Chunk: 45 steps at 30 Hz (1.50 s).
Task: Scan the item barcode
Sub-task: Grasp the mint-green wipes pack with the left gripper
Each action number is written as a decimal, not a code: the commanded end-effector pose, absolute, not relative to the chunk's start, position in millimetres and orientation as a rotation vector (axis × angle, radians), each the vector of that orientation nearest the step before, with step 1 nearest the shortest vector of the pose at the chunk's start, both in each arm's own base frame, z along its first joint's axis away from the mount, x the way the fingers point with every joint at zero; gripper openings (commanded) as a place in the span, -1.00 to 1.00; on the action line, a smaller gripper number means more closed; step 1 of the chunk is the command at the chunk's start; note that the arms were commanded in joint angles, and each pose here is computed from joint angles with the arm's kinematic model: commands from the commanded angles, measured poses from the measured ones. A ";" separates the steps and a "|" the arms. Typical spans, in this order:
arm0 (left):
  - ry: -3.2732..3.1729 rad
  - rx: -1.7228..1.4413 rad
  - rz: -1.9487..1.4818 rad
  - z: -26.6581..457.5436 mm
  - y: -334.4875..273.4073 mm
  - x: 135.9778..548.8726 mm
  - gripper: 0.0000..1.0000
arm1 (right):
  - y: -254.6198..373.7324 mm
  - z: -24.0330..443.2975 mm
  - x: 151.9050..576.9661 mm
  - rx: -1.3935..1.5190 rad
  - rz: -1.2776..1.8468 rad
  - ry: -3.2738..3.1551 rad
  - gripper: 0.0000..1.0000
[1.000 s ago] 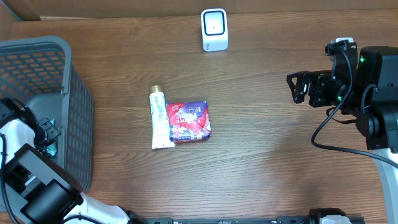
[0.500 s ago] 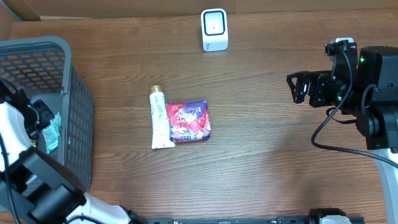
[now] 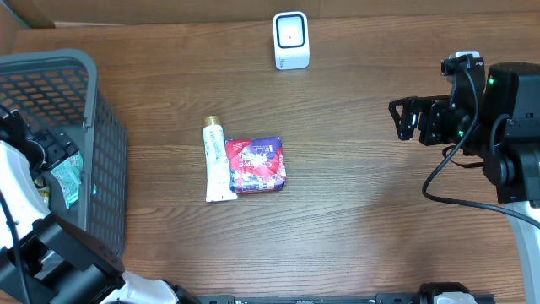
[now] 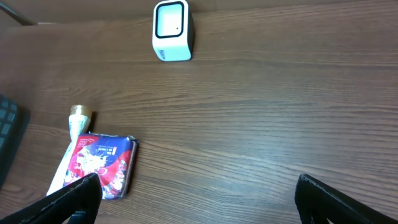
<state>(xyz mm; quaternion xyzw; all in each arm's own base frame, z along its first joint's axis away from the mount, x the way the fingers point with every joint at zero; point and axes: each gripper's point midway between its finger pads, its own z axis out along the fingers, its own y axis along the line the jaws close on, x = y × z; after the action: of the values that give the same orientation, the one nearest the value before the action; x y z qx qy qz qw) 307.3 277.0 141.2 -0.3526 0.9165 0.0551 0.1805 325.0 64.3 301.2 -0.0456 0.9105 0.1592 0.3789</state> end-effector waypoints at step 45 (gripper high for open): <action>2.715 -1.248 0.151 71.9 282.6 293.8 -0.91 | 64.9 316.0 325.8 -0.121 0.403 2.286 1.00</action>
<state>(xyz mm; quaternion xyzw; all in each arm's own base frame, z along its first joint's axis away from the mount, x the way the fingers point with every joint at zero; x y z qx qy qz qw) 271.9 269.9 47.5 -0.4193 0.9056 0.0529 0.0347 325.1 64.3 301.0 -0.0452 0.9106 0.1593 0.3787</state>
